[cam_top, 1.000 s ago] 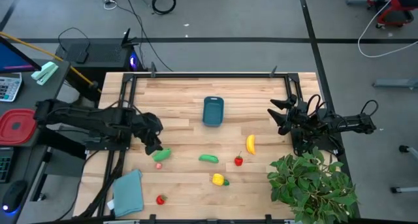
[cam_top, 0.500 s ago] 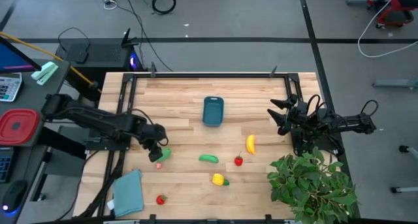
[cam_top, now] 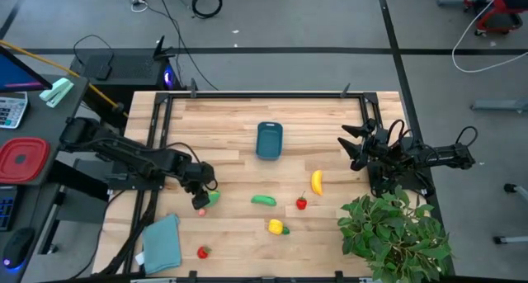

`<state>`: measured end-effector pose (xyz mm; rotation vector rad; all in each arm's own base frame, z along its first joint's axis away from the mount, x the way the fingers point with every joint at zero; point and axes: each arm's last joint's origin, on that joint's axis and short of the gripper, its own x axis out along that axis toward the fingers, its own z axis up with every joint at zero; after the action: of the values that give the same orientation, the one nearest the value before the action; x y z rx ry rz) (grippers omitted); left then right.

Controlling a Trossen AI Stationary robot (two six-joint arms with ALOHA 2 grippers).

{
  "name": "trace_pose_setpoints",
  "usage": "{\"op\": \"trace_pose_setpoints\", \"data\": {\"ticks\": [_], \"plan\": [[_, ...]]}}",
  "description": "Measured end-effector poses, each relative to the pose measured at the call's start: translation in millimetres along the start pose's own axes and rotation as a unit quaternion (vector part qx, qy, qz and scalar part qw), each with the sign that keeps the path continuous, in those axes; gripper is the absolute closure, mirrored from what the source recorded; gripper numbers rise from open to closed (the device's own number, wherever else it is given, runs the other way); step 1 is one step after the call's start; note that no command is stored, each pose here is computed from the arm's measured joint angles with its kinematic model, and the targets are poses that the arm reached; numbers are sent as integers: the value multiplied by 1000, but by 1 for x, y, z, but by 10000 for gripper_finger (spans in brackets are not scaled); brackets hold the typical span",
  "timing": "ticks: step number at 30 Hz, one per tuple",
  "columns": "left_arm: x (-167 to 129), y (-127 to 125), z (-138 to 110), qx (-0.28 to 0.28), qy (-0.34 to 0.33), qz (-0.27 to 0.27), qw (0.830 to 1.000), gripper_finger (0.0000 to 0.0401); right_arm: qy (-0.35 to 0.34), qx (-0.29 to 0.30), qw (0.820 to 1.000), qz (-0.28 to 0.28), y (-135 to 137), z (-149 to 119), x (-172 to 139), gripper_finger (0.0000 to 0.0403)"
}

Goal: Pick and placing Produce into tupperware
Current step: Put the green corn into the blue bin

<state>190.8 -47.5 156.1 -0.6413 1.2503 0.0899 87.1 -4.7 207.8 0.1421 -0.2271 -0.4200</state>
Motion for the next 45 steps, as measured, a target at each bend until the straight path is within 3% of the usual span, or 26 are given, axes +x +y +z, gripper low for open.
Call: {"op": "trace_pose_setpoints", "data": {"ticks": [12,19,30,36,45], "plan": [[0,-2,1,5,-10,-8,1000,172,0,-1,1000,0,0,0,0,139],[0,-2,4,41,-16,-16,999,166,0,-1,1000,0,0,0,0,139],[-27,-21,30,53,-39,-61,996,127,0,-1,1000,0,0,0,0,139],[-35,-24,29,68,-14,-41,997,118,0,-1,1000,0,0,0,0,139],[-32,-32,19,84,-14,-19,996,140,0,-6,1000,0,0,0,0,139]]}}
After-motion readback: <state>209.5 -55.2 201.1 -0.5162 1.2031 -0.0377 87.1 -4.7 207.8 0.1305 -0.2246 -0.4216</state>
